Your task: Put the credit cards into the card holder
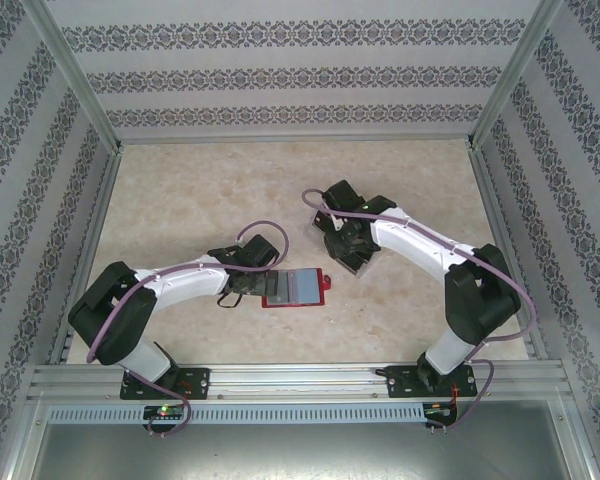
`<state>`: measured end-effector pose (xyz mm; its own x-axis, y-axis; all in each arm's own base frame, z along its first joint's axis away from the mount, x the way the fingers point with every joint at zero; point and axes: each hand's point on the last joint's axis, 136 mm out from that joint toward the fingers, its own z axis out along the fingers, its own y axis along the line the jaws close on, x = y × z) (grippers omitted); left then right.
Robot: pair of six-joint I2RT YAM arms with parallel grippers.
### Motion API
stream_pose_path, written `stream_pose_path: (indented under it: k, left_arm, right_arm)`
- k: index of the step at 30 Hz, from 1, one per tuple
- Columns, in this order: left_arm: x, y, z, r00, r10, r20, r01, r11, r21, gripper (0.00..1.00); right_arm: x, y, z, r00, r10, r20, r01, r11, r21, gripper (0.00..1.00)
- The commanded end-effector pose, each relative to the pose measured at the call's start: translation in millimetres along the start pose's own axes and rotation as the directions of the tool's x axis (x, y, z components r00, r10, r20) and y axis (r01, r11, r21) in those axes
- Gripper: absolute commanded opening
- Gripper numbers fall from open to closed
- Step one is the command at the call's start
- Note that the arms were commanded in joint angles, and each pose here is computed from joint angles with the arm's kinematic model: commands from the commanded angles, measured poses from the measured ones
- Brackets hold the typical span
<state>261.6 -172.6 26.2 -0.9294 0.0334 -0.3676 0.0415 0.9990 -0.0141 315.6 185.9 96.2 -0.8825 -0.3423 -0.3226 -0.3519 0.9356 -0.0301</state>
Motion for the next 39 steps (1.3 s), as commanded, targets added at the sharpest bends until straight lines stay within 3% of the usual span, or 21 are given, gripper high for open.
stream_pose_path:
  k: [1, 13, 24, 27, 35, 39]
  left_arm:
    - [10.8, 9.2, 4.4, 1.000, 0.013, -0.023, -0.015, 0.998, -0.055, 1.00]
    - [13.3, 10.3, 5.8, 1.000, 0.008, -0.028, -0.010, 0.998, -0.055, 1.00]
    - [14.1, 10.0, 6.9, 1.000, 0.006, -0.030, -0.008, 0.999, -0.054, 1.00]
    - [13.9, 9.8, 6.9, 1.000, 0.005, -0.029, -0.007, 0.999, -0.053, 1.00]
    - [14.3, 9.6, 6.9, 0.999, 0.007, -0.032, -0.009, 0.999, -0.053, 1.00]
    - [15.1, 9.8, 7.2, 0.999, 0.006, -0.035, -0.008, 0.999, -0.053, 1.00]
  right_arm:
    - [14.6, -13.3, 13.8, 0.998, -0.034, -0.060, 0.038, 0.997, 0.067, 0.49]
    - [30.3, -16.0, 39.3, 0.992, -0.035, -0.123, 0.045, 0.996, 0.078, 0.48]
    - [35.4, -0.9, 31.9, 0.993, -0.012, -0.113, 0.010, 1.000, -0.016, 0.27]
    - [34.3, 3.5, 24.8, 0.995, -0.003, -0.098, -0.001, 0.999, -0.042, 0.25]
    - [18.8, 14.6, -6.9, 1.000, 0.015, -0.016, -0.017, 0.994, -0.110, 0.26]
    - [12.6, 6.5, -12.2, 1.000, 0.002, 0.001, -0.002, 0.998, -0.062, 0.32]
